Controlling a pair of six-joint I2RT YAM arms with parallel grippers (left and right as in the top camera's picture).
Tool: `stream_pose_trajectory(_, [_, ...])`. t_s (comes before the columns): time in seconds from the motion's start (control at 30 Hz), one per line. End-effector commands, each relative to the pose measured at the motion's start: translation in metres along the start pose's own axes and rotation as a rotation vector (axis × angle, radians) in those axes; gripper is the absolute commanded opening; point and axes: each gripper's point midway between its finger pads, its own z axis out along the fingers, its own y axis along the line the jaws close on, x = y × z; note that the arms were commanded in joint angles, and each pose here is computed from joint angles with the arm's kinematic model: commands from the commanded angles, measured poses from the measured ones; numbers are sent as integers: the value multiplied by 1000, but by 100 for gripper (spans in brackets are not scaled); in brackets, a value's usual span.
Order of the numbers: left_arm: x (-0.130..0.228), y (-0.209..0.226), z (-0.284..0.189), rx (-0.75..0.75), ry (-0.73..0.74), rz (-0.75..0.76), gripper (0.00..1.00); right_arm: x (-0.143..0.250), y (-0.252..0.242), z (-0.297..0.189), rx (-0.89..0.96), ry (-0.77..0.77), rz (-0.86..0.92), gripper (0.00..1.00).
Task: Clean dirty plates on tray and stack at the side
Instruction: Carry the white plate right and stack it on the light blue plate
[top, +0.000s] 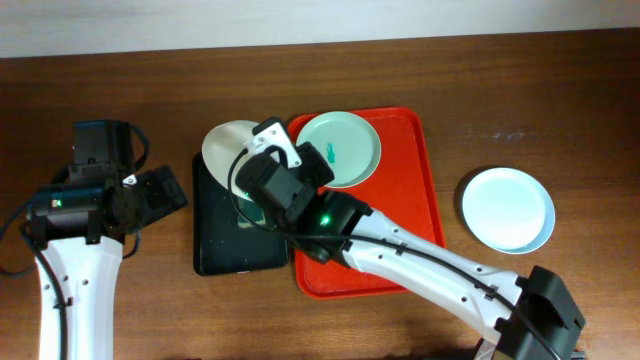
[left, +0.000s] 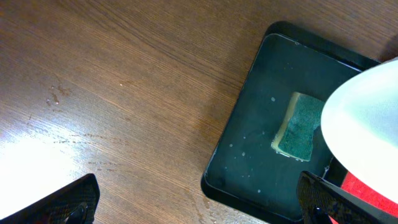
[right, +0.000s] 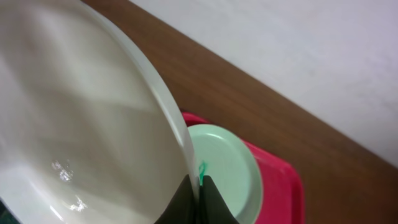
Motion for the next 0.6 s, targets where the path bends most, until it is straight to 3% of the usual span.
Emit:
stream_pose_trajectory(0.0, [-5,4,-5,-7,-27,-12,99,-21,-16,-17,79,-55,-130,4])
stream_pose_trajectory(0.07, [-5,4,-5,-7,-27,-12,99,-23,-33,-19,182,-61,-73,4])
stream_pose_trajectory(0.17, [-5,4,-5,-7,-26,-12,99,-24,-33,-19,180,-62,-117,4])
stream_pose_trajectory(0.27, [-5,4,-5,-7,-27,-12,99,-12,-39,-14,177,-34,94,4])
stream_pose_trajectory(0.4, [-5,4,-5,-7,-26,-12,100,47,18,-5,-262,305,473,4])
stream_pose_trajectory(0.5, [-5,4,-5,-8,-26,-11,99,58,38,-15,-546,473,573,4])
stream_pose_trajectory(0.57, [-5,4,-5,-7,-27,-11,99,65,24,-11,-595,537,638,4])
